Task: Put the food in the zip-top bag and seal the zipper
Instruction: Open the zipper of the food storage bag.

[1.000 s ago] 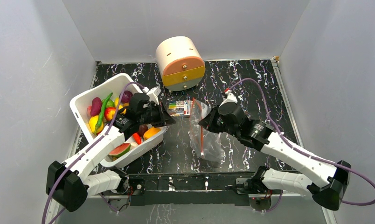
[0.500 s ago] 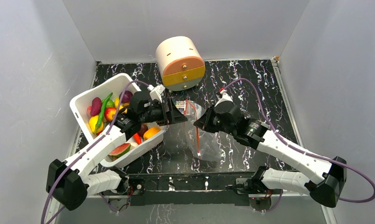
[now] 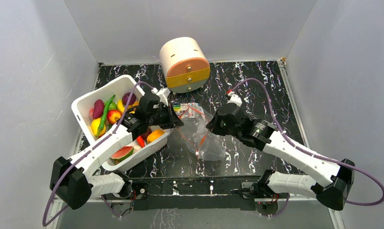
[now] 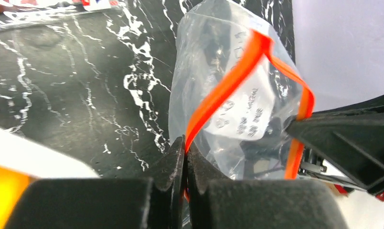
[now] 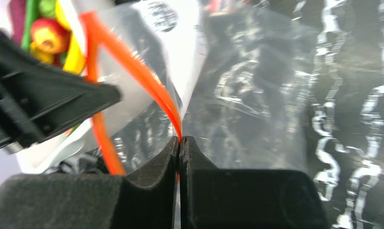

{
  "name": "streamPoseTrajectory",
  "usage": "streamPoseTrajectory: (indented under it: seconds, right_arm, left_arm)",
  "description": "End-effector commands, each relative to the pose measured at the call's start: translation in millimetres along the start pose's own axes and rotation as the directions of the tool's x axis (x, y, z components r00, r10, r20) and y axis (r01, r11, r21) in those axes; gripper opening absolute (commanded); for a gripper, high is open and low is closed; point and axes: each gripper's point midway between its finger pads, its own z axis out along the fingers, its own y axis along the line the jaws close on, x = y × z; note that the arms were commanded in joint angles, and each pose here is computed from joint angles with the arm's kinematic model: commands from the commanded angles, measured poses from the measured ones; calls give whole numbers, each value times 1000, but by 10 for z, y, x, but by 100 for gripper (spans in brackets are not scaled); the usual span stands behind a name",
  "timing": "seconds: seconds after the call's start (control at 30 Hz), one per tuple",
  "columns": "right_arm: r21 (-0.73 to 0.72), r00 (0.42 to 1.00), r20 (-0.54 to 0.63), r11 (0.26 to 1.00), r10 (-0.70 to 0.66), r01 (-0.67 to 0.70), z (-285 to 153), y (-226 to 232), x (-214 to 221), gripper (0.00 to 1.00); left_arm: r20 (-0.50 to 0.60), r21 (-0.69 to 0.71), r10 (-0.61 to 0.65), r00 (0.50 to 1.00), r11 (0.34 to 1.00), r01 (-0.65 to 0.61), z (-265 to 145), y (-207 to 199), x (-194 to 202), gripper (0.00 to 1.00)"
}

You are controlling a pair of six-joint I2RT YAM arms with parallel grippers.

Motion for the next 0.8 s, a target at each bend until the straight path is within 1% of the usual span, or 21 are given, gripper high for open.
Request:
streamPoseTrajectory:
  seconds: [0.0, 0.1, 0.17, 0.27, 0.33, 0.4, 0.43, 0.47, 0.5, 0.63, 0.67, 0.7, 0.73, 0.77]
  right_arm:
    - [260, 978, 183, 964, -97, 47, -449, -434, -493, 0]
    - [264, 969, 233, 964, -87, 23, -631, -450, -612, 0]
    - [214, 969, 236, 977, -72, 20, -645, -370, -609, 0]
    - [114, 977, 204, 993, -57, 34, -556, -212, -512, 0]
    - [66, 982, 182, 997, -46, 35, -511, -122, -462, 0]
    - [25, 986, 165, 999, -37, 34, -485, -37, -428, 0]
    - [7, 986, 161, 999, -33, 33, -474, -1, -422, 0]
    - [-7, 987, 161, 1000, -29, 30, -465, 27, -420, 0]
    - [-15, 987, 161, 999, -26, 28, -460, 41, -419, 0]
    - [-19, 987, 161, 1000, -20, 23, -426, 41, -404, 0]
    - [-13, 987, 159, 1000, -22, 24, -416, 27, -396, 0]
    - [-10, 987, 157, 1000, -23, 25, -413, 19, -390, 0]
    - [-5, 988, 154, 1000, -24, 26, -410, 8, -382, 0]
    - [-1, 988, 151, 1000, -26, 26, -411, -2, -375, 0]
  left_arm:
    - [94, -129, 65, 993, 990, -53, -280, 84, -196, 0]
    - [80, -139, 65, 995, 989, -54, -275, 119, -162, 0]
    - [68, -118, 58, 996, 992, -49, -249, 91, -140, 0]
    - [71, -72, 54, 996, 996, -48, -249, -1, -149, 1]
    - [86, -48, 63, 994, 997, -59, -287, -72, -181, 10]
    - [103, -40, 76, 992, 997, -72, -342, -110, -210, 23]
    - [112, -40, 85, 990, 996, -81, -374, -132, -231, 38]
    - [120, -45, 93, 988, 995, -88, -402, -133, -246, 49]
    - [127, -51, 101, 987, 994, -95, -430, -137, -260, 57]
    - [151, -121, 131, 980, 986, -113, -538, -54, -315, 77]
    - [168, -146, 143, 975, 982, -119, -570, -29, -359, 88]
    - [180, -179, 151, 972, 977, -119, -614, 11, -390, 95]
    - [194, -211, 162, 968, 970, -120, -653, 50, -425, 98]
    - [208, -242, 173, 963, 963, -121, -695, 87, -469, 98]
